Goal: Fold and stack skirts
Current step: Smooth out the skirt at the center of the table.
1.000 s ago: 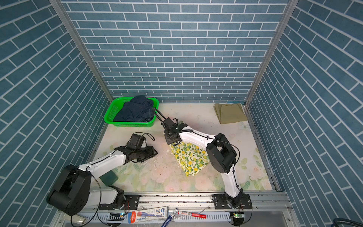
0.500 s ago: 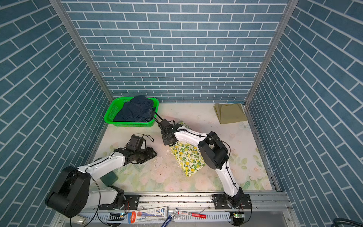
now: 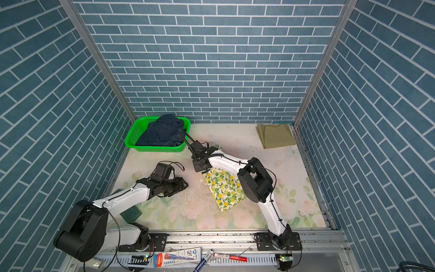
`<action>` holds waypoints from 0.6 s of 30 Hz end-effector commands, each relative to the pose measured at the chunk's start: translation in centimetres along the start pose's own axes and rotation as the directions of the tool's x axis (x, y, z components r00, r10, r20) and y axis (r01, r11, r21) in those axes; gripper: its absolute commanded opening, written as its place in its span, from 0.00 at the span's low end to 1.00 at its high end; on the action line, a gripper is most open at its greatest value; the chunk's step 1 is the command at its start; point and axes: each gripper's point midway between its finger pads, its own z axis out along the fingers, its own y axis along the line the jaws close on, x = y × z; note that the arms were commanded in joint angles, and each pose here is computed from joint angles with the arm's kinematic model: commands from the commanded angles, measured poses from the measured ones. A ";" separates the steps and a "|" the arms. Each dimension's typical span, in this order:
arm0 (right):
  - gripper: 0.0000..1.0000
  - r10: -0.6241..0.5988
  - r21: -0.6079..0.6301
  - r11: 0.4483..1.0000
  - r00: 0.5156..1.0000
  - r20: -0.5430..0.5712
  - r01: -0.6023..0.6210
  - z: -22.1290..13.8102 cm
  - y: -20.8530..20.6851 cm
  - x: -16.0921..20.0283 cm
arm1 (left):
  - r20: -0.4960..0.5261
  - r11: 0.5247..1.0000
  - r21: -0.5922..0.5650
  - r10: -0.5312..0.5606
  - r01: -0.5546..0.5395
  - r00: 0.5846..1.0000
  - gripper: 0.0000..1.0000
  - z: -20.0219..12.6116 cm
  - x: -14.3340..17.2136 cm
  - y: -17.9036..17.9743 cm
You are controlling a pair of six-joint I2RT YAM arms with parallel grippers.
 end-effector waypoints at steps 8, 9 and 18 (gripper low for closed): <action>0.35 0.013 0.008 1.000 1.000 -0.012 -0.013 -0.6 -0.6 1.2 | -0.005 1.000 0.000 -0.012 0.012 1.000 0.61 0.2 0.1 0.3; 0.42 0.017 0.011 1.000 1.000 -0.003 -0.017 -1.1 -0.9 1.2 | -0.003 1.000 -0.001 -0.013 0.013 1.000 0.61 0.2 0.0 0.3; 0.61 0.148 0.011 0.989 0.985 0.092 -0.149 -6.7 -6.4 2.2 | 0.003 1.000 -0.009 0.013 -0.013 1.000 0.62 0.1 -0.2 0.0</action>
